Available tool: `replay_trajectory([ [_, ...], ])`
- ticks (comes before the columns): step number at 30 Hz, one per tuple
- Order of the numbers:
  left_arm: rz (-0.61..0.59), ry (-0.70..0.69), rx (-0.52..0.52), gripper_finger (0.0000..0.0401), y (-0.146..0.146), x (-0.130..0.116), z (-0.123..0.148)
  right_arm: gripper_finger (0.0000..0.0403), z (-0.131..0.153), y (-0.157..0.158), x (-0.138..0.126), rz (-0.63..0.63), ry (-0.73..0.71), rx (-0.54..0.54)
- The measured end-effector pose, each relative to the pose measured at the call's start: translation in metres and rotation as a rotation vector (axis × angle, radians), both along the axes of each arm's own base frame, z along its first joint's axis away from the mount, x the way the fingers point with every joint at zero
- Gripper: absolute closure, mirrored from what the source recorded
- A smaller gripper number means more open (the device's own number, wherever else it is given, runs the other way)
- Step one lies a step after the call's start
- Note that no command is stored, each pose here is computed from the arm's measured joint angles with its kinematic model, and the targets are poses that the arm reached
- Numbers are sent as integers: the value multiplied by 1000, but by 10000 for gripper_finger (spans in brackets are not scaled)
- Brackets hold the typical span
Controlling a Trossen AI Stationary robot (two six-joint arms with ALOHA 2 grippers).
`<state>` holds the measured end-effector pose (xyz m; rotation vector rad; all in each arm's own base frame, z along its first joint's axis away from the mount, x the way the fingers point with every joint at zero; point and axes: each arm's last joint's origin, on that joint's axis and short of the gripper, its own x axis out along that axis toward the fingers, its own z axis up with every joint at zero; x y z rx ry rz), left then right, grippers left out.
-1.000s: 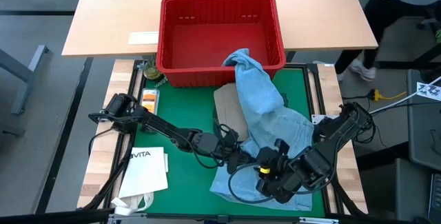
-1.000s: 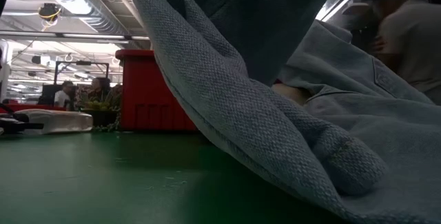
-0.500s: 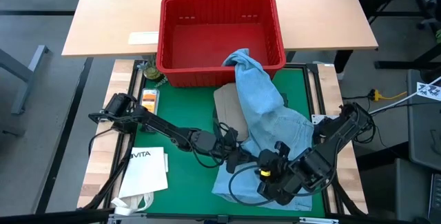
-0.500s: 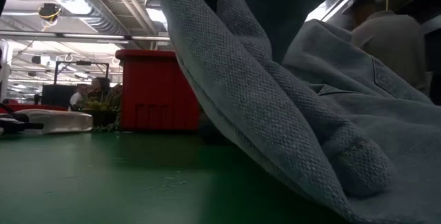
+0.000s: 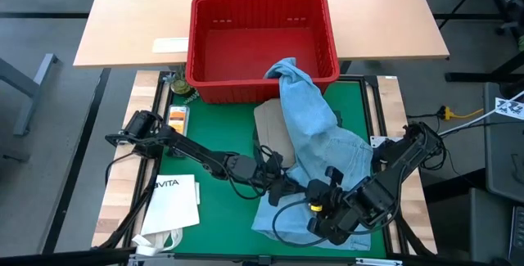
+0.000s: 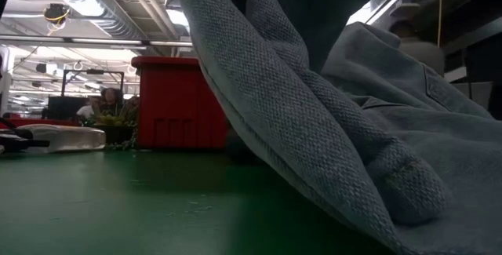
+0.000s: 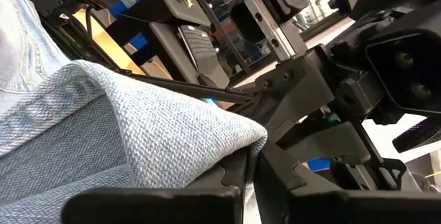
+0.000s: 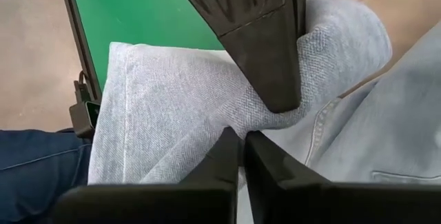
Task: Fold Laundry from Bin
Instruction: Fold the light blue pants
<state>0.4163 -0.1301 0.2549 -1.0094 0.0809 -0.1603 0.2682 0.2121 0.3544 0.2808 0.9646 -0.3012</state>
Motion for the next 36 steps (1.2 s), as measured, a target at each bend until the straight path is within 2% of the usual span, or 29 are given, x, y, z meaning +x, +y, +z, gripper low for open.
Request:
replay_trajectory([
  [4,-6,5,2,378,0,0,0,379,0,0,0,9,6,-13],
  [8,-6,11,7,364,0,0,-1,395,-1,-2,-3,17,34,-31],
  [11,-4,11,23,356,0,0,-1,393,-2,-1,-6,10,61,-21],
  [13,-18,0,88,355,-1,0,-1,393,-3,-2,-9,-2,97,-12],
  [18,-112,-73,374,354,-3,-1,0,397,-6,2,-25,-53,184,-7],
  [22,-151,-91,437,354,-5,-2,0,399,-8,8,-44,-84,292,0],
  [27,-217,-36,449,354,-6,-2,-7,398,-13,22,-57,-75,354,62],
  [32,-265,95,478,354,-8,-5,-20,400,-24,32,-72,-110,431,93],
  [36,-295,188,563,354,-12,-10,-31,399,-40,40,-86,-147,533,102],
])
